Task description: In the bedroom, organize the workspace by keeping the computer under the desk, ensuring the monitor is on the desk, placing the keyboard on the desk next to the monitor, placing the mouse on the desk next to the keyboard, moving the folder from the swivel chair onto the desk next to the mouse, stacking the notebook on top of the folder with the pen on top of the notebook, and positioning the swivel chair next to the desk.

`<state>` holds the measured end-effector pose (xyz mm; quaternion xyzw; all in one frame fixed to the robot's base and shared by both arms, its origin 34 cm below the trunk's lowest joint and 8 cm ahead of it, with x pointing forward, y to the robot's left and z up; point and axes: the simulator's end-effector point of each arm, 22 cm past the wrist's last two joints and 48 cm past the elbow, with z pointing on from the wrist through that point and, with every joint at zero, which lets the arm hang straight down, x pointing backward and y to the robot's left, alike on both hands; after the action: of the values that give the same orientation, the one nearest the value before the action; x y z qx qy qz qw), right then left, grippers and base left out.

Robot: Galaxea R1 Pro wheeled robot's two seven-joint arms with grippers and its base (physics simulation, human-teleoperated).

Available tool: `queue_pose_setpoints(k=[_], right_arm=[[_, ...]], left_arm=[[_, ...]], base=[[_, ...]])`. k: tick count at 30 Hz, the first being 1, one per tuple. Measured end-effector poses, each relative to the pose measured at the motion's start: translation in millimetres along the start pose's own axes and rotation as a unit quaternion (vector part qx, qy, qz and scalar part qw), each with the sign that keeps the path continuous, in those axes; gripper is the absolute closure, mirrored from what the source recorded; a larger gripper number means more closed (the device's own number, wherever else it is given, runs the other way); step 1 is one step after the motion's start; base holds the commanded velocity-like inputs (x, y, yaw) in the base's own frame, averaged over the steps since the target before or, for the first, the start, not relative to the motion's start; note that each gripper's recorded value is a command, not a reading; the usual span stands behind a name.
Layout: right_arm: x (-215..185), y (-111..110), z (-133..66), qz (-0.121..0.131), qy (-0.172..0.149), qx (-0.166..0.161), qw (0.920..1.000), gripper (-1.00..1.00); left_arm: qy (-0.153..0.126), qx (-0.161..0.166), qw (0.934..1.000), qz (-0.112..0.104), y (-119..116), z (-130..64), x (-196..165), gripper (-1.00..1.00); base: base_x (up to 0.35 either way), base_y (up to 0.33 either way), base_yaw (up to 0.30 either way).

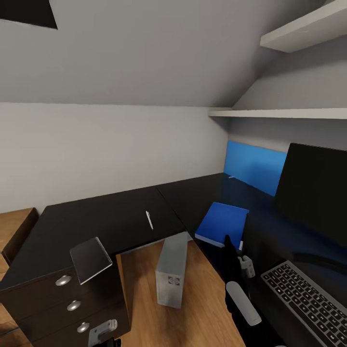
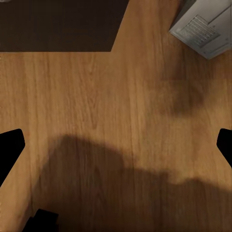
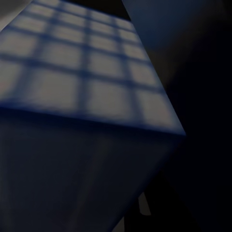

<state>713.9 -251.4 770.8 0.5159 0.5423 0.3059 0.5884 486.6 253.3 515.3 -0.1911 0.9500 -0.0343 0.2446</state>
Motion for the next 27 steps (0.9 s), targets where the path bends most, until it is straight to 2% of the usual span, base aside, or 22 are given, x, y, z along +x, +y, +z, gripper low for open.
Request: queue_pose_setpoints(k=[20,24,27], right_arm=[[-1,9,-0.3,0.0,0.003,0.001,1.0,1.0],[-1,9,-0.2,0.0,0.003,0.001,1.0,1.0],[-1,8,-0.2,0.0,0.003,0.001,1.0,1.0]], left_arm=[[-0.001,0.001,1.0,0.001,-3,-7.8,-5,-1.0],[0.004,0.011,0.9996,0.025,-18,-8.5,3,-1.0],[0.006,0.013,0.9994,0.03,-21,-8.6,6,-1.0]], base=[[0.0,0.0,0.0],[0.0,0.0,0.0],[0.0,0.0,0.0]])
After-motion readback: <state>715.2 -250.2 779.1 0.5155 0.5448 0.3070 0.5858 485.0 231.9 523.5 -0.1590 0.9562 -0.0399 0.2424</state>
